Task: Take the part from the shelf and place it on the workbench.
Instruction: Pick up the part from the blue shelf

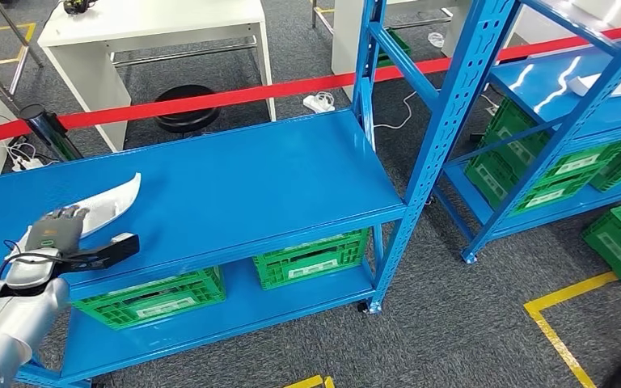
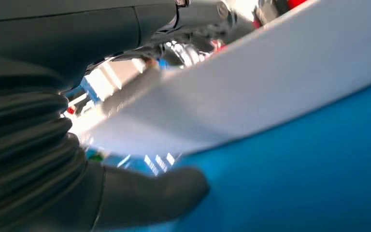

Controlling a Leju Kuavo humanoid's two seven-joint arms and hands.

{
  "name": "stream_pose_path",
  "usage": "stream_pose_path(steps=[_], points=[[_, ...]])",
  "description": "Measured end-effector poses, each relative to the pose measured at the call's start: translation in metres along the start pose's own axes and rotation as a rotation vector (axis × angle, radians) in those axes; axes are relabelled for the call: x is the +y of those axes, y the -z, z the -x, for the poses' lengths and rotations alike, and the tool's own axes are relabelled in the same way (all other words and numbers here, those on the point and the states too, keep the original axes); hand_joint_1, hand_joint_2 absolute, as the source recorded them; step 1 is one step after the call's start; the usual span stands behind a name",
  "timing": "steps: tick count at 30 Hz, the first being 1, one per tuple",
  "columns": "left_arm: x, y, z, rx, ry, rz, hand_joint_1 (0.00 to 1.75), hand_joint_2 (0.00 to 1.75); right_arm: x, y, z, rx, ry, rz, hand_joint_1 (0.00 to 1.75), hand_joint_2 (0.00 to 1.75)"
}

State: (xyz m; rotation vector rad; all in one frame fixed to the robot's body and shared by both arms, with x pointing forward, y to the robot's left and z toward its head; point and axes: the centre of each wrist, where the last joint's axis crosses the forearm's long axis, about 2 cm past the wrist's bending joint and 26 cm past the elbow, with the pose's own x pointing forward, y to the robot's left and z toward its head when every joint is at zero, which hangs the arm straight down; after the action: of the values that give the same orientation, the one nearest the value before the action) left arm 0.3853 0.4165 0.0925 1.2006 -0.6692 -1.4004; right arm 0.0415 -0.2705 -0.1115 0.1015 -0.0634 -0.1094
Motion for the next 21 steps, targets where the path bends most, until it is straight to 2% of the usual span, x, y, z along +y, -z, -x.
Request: stream_pose_path(steps=[5,12,21], points=[[-0.003,0.001,0.015,0.051,-0.045,0.067,1.75,1.75,-0.001,0.000,0.000,-0.001,-0.004,-0.001,0.00,0.00],[-0.007,0.000,0.030,0.068,-0.096,0.057,1.75,1.75,-0.001,0.000,0.000,0.007,-0.021,-0.001,0.00,0.00],[-0.012,-0.002,0.036,0.060,-0.111,0.044,1.75,1.75,0.000,0.000,0.000,0.008,-0.032,-0.013,0.00,0.00]])
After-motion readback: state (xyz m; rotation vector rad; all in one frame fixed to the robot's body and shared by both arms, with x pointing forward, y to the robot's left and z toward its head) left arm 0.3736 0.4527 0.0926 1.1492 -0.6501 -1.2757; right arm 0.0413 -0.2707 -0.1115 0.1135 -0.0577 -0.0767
